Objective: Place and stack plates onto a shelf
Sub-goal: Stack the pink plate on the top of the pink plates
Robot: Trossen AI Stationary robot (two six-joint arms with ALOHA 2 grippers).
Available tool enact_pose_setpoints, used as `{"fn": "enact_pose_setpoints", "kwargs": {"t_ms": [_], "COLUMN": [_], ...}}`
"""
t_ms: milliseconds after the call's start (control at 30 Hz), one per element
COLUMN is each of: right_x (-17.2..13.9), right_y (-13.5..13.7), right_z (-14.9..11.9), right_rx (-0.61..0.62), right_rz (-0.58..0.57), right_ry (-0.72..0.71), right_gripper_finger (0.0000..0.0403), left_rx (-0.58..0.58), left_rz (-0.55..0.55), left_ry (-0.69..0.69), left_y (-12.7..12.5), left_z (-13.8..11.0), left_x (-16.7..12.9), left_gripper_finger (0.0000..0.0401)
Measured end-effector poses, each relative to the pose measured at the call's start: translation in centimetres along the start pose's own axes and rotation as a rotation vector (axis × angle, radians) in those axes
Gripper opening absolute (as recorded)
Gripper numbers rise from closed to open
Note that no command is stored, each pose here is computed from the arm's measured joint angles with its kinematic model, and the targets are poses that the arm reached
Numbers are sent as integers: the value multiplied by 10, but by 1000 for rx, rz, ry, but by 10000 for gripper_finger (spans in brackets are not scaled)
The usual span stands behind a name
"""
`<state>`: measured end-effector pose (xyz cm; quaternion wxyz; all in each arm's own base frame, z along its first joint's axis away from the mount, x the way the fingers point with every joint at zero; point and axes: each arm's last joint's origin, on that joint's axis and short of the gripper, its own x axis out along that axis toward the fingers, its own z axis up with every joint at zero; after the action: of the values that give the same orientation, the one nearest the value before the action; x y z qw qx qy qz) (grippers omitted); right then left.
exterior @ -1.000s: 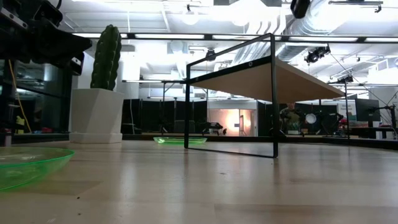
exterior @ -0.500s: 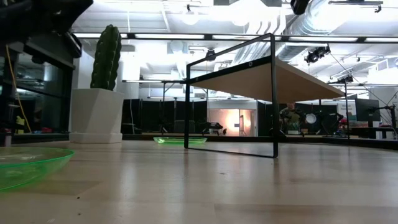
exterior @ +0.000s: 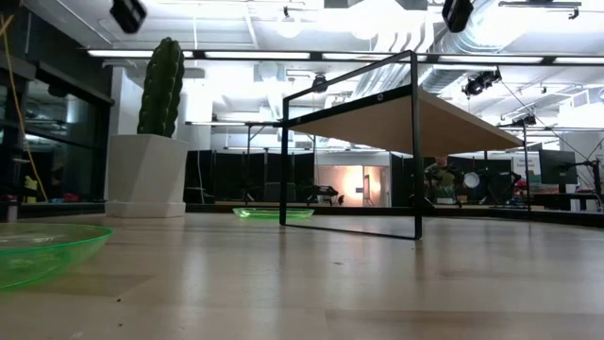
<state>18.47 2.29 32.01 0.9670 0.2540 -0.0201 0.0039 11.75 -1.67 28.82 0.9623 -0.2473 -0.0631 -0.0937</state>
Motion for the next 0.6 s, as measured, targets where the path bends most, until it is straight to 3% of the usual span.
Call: {"fn": "enact_pose_setpoints", "kwargs": {"t_ms": [133, 300, 433, 600], "right_x": [0, 0, 0, 0], "right_y": [0, 0, -1, -1], "right_z": [0, -1, -2, -2], "right_rx": [0, -1, -2, 5], "right_rz": [0, -3, -9, -1], "right_ry": [0, 7, 18, 25], "right_gripper_finger": [0, 0, 0, 0], "left_rx": [22, -9, 22, 176], "left_rz": [-16, -13, -35, -13], "left_ry": [380, 843, 1068, 1232], "left_y": [-22, -38, -40, -31], "left_z": [17, 12, -13, -51], "left_x": [28, 47, 56, 61], "left_gripper_finger": [1, 2, 29, 101]}}
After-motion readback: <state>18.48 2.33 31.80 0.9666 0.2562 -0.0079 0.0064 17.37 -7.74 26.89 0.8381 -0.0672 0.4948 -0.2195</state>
